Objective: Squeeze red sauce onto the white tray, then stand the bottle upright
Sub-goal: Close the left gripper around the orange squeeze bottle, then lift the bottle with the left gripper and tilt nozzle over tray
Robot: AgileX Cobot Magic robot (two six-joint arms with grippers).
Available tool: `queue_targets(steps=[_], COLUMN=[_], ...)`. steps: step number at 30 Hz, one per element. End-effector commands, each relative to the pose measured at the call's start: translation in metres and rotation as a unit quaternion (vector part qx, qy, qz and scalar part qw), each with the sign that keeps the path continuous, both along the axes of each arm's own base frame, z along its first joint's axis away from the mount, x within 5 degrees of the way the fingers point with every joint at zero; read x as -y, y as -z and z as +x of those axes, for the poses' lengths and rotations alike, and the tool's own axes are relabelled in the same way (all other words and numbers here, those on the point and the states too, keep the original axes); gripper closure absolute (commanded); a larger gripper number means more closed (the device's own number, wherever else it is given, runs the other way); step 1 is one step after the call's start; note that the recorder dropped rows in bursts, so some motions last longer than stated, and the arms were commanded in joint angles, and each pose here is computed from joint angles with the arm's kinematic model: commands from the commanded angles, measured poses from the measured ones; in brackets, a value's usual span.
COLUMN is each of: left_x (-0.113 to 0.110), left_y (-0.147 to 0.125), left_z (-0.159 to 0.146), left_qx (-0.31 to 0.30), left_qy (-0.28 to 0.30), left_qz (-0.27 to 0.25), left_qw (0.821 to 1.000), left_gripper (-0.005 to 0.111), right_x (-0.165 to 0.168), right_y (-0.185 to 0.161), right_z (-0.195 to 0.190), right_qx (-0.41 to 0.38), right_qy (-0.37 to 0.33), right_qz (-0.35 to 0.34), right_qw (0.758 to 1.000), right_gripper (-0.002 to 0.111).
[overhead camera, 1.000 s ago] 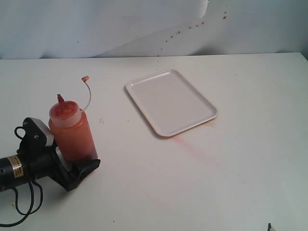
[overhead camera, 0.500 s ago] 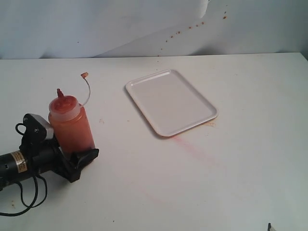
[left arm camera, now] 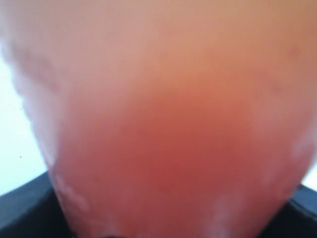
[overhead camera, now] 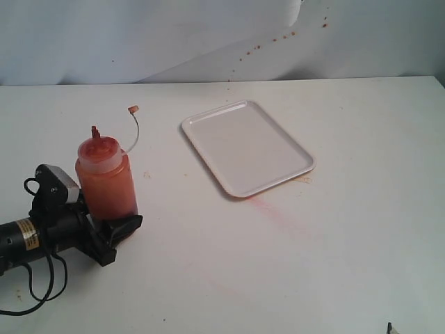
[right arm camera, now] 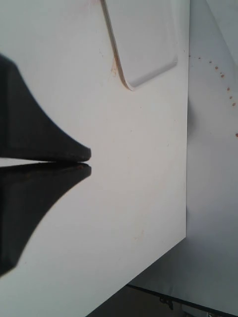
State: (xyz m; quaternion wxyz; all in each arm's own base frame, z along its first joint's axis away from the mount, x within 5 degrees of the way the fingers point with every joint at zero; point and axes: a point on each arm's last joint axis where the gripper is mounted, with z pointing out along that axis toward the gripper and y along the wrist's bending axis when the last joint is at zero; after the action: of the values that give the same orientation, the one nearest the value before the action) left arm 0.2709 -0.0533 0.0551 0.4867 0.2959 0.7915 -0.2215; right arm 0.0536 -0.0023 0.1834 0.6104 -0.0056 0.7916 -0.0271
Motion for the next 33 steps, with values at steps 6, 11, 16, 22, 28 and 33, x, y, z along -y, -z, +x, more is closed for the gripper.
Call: queue_targets(steps=[6, 11, 16, 22, 28, 33], left_x=[0.001, 0.001, 0.001, 0.002, 0.004, 0.033], left_y=[-0.011, -0.011, -0.012, -0.056, -0.119, -0.191], left_z=[0.005, 0.005, 0.006, 0.011, 0.055, 0.115], left_qx=[0.063, 0.075, 0.083, 0.159, 0.126, 0.135], left_qy=[-0.002, 0.005, 0.006, 0.006, -0.026, -0.061], left_qz=[-0.025, -0.012, -0.006, -0.007, -0.029, 0.034], left_qw=[0.998, 0.997, 0.997, 0.987, 0.991, 0.988], left_gripper=[0.107, 0.107, 0.107, 0.107, 0.107, 0.107], right_x=[0.000, 0.000, 0.000, -0.001, 0.007, 0.002], right_y=[0.001, 0.001, 0.001, -0.016, -0.052, -0.065], right_z=[0.000, 0.000, 0.000, 0.003, -0.003, -0.008], right_qx=[0.001, 0.001, 0.001, 0.097, 0.301, 0.358], right_qy=[0.003, 0.003, 0.003, -0.001, 0.026, -0.035], right_qz=[-0.003, -0.003, -0.003, 0.029, 0.267, 0.313], right_qw=[1.000, 1.000, 1.000, 0.995, 0.915, 0.879], right_gripper=[0.108, 0.108, 0.108, 0.108, 0.108, 0.108])
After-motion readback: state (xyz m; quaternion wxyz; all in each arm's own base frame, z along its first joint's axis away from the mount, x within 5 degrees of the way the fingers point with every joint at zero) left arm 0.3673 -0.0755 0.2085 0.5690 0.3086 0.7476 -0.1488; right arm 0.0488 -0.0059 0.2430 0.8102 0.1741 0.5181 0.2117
